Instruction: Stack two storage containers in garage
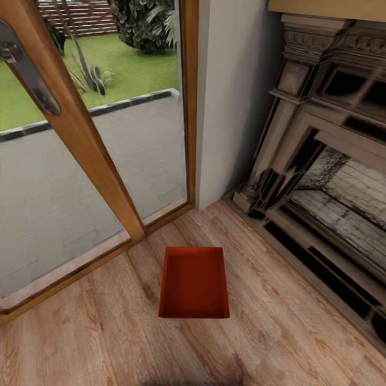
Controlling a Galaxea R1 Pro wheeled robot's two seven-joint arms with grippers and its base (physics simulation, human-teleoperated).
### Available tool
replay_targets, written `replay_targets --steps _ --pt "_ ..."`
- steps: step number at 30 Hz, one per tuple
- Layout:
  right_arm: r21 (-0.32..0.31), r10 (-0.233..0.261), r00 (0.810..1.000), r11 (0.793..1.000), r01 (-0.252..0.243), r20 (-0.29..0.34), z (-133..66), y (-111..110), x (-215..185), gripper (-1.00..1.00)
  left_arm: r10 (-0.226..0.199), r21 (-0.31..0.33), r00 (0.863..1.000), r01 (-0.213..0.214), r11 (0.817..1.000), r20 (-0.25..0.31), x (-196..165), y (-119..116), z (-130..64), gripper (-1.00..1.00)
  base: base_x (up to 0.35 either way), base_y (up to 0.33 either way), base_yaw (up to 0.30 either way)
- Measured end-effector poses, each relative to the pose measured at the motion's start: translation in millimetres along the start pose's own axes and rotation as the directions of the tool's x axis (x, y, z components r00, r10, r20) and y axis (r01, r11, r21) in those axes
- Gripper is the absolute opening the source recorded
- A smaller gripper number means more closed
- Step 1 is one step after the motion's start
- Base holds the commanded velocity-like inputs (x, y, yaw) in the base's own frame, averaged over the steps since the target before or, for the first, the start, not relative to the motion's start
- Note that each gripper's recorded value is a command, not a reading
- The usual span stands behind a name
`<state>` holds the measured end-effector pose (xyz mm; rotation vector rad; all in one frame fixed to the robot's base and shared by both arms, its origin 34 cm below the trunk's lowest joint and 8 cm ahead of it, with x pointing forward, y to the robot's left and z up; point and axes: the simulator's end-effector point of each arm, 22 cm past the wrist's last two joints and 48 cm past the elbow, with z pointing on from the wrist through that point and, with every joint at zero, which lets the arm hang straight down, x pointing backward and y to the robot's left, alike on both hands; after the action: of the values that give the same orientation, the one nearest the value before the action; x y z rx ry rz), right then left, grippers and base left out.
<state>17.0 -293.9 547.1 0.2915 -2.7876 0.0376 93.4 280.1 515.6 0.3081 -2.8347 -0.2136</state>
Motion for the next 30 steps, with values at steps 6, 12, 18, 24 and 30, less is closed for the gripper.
replay_targets --steps 6,12,18,24,30 --pt "0.001 0.000 1.000 1.000 0.000 0.000 0.0 -0.3 0.1 1.00 0.000 0.000 1.000 0.000 1.000 0.000 0.0 0.0 0.0 1.00 0.000 0.002 0.000" --pt "0.006 0.000 1.000 1.000 0.000 0.000 0.0 -1.2 0.0 1.00 0.000 0.000 1.000 0.000 1.000 0.000 0.0 0.0 0.0 1.00 0.000 0.000 0.000" --pt "0.007 0.000 1.000 1.000 0.000 0.000 0.0 -1.7 0.2 1.00 0.001 0.000 1.000 -0.001 1.000 0.000 0.0 0.0 0.0 1.00 0.000 0.000 0.000" --pt "0.008 0.008 1.000 1.000 -0.008 0.003 0.0 -1.5 -0.8 1.00 0.006 0.000 1.000 -0.006 1.000 0.001 -0.2 0.3 0.0 1.00 0.000 0.000 0.000" --pt "-0.002 0.001 1.000 1.000 -0.001 0.002 0.0 2.6 -1.1 1.00 0.001 -0.009 1.000 -0.001 1.000 0.008 -5.0 7.7 0.7 1.00 0.000 0.000 0.000"
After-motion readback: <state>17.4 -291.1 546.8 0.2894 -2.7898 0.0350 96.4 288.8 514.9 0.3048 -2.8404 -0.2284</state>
